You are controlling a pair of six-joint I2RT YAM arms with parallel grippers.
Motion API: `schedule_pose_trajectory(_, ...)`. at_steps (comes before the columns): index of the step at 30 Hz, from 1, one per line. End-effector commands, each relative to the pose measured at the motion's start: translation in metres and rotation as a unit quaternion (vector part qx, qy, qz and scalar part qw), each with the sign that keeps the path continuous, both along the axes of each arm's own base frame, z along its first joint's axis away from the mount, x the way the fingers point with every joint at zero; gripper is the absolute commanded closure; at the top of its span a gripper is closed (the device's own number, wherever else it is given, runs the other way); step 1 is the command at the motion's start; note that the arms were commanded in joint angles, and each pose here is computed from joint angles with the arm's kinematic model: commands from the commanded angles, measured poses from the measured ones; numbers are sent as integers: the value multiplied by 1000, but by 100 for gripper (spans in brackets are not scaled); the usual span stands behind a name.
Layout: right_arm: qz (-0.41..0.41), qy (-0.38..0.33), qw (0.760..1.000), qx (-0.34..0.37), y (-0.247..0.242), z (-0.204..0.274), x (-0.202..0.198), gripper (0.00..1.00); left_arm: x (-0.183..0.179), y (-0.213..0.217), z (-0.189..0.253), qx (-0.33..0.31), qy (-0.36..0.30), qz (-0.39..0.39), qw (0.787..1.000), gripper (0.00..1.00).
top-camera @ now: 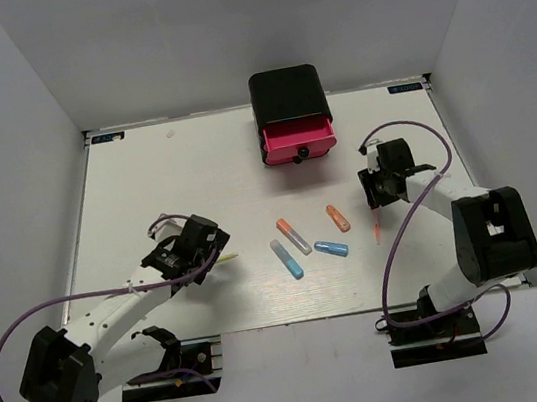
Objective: Sort the stationery into containers
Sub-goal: Pick up the pen from the center of the board.
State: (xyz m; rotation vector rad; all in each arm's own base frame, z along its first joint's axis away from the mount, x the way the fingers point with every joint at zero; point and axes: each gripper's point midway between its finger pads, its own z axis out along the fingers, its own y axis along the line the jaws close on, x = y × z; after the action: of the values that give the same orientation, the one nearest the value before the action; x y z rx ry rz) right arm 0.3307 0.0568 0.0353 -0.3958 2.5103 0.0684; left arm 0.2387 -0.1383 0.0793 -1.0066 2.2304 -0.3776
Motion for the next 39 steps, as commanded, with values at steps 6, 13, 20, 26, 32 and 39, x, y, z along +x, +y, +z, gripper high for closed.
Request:
schedule_pose_trajectory(6, -13, 31, 999, 5, -2, -16, -2, 54, 5, -3, 5, -19, 7, 31, 999, 0)
schedule_pose_trajectory(13, -13, 61, 998, 26, 6, -27, -8, 57, 5, 0, 3, -29, 11, 51, 998, 0)
schedule_pose_trajectory(20, -16, 69, 997, 39, 4, -27, -13, 76, 3, 1, 1, -33, 17, 63, 997, 0)
schedule_pose_trajectory(26, 5, -2, 997, 77, 8, 15, 10, 94, 1, -2, -2, -45, 23, 65, 997, 0)
schedule_pose_trajectory(32, 116, -153, 970, 150, 37, 121, 50, 100, 0, -6, -8, -58, 29, 67, 996, 0)
schedule_pose_trajectory(39, 377, -328, 849, 174, 91, 245, 52, 100, -4, -4, -13, -54, 42, 69, 995, 0)
